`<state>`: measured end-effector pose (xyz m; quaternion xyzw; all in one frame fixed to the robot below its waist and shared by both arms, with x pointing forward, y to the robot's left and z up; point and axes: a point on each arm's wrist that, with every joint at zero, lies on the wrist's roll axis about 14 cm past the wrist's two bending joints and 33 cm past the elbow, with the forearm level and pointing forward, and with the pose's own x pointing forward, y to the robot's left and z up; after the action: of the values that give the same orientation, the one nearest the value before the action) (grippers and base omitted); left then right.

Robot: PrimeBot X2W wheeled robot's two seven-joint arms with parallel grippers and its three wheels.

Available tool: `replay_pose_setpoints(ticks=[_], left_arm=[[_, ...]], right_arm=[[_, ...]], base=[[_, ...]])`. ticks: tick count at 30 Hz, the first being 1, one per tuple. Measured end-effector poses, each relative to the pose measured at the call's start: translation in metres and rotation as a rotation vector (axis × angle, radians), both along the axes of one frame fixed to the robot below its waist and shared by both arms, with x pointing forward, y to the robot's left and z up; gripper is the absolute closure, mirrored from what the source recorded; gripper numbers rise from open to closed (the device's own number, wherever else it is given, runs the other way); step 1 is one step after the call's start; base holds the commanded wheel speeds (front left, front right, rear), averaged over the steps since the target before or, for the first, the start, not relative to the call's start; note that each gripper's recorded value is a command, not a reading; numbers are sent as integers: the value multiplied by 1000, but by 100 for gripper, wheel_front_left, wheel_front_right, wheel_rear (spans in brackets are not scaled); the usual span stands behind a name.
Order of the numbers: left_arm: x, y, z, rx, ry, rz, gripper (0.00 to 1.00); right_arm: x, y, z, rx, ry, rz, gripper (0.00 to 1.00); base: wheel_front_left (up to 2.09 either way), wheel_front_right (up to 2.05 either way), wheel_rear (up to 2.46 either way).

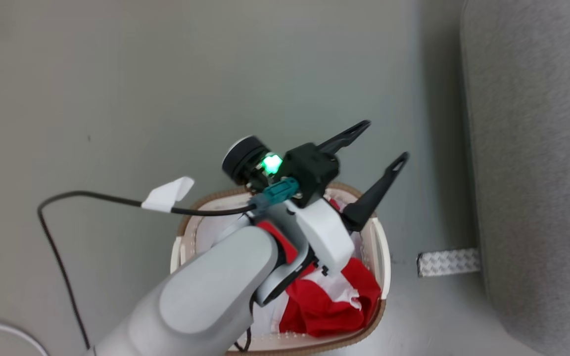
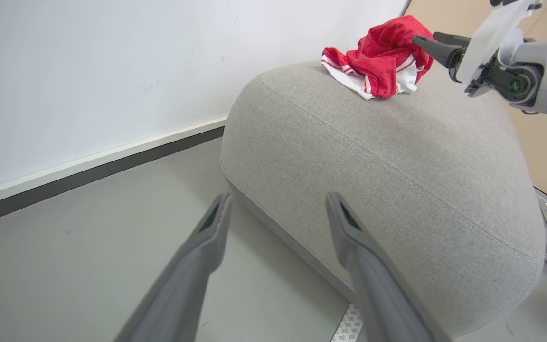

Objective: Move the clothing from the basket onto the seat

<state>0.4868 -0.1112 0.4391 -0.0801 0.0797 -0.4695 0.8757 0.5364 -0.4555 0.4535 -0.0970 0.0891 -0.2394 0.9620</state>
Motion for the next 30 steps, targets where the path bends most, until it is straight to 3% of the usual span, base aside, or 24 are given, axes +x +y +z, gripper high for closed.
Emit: replay_pose_setpoints(ticks=[3, 13, 23, 30], left_arm=[[-4, 5, 12, -12, -10, 26, 0], [-28, 43, 51, -55, -40, 209, 0], [-62, 138, 46, 19, -47, 522, 0], [-85, 212, 48, 41, -58, 741, 0]], right_arm=[[-15, 24, -1, 11, -11, 49, 0], [-78, 84, 53, 21, -199, 172, 0], [-135, 167, 65, 163, -307, 315, 0], [-168, 207, 49, 207, -271, 373, 0]], base=[[0, 0, 0], [0, 0, 0], [0, 0, 0], [0, 0, 0]])
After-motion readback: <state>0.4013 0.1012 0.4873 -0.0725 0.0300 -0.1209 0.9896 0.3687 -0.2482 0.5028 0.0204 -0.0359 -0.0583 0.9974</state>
